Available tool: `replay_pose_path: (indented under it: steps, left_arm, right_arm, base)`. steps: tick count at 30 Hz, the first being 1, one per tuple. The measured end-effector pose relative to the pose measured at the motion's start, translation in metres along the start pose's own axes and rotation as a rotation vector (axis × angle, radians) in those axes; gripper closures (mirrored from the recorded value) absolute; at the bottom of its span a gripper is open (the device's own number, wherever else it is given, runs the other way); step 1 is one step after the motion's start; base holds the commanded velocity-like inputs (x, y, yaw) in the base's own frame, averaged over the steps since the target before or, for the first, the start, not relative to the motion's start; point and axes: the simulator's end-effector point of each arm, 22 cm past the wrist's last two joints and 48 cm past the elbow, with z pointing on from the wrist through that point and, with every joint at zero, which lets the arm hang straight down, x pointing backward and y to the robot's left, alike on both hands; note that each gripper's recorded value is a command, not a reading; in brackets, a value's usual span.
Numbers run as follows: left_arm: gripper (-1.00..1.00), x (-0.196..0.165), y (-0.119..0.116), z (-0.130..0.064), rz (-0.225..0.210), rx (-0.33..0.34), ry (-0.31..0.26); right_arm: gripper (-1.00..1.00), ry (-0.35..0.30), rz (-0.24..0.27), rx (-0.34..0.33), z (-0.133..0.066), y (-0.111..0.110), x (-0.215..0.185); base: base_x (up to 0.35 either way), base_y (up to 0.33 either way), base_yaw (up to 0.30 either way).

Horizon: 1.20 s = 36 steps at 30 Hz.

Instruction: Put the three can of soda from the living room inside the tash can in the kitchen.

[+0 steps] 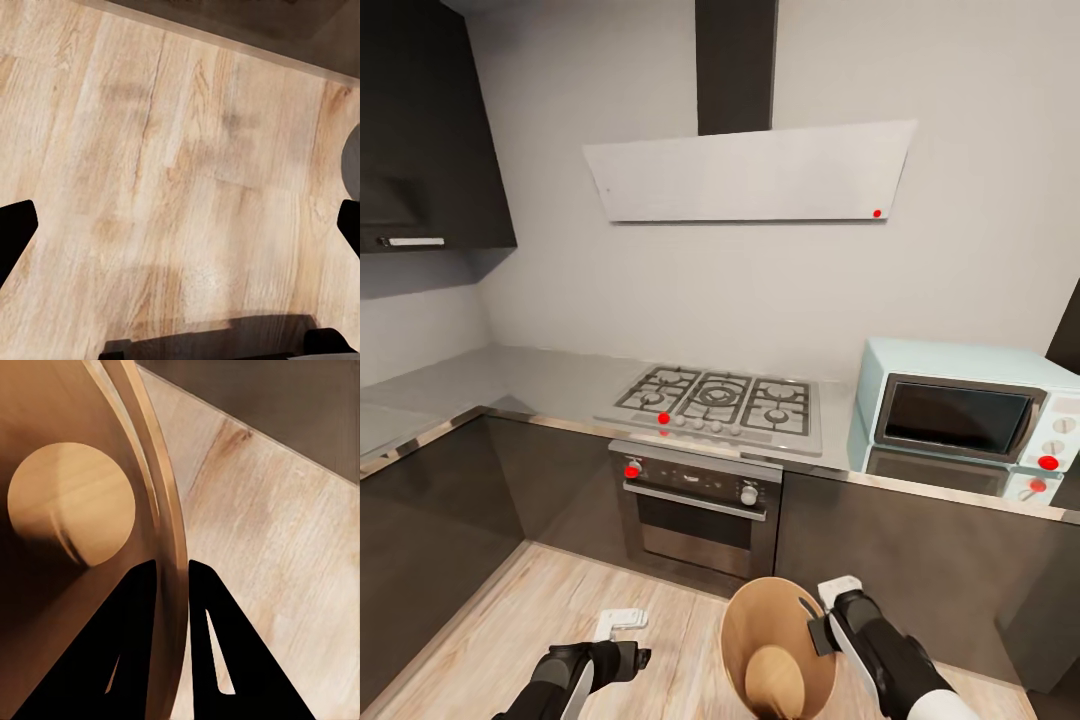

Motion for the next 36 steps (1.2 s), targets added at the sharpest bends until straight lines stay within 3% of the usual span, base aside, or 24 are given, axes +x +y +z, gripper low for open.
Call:
replay_pose_path:
  steps: [13,30,33,36]
  left_arm:
    - [-1.0,0.0,0.0,0.0,0.0,0.0,0.0]
    - [-1.0,0.0,0.0,0.0,0.0,0.001,0.001]
    - [-1.0,0.001,0.0,0.0,0.001,0.0,0.002]
    - [-1.0,0.001,0.0,0.0,0.002,0.001,0.004]
  right_arm:
    - [1.0,-0.011,0.004,-0.007,0.002,0.002,0.0]
    - [1.0,0.006,0.006,0.006,0.005,-0.007,0.008]
    - [1.0,0.016,0.047,0.008,0.007,-0.017,0.013]
    - [1.0,0.026,0.166,-0.009,0.009,-0.031,0.018]
  base:
    - [0.0,0.0,-0.026]
    - [0.0,0.0,-0.258]
    - [0.0,0.0,-0.284]
    - [0.0,0.0,-0.284]
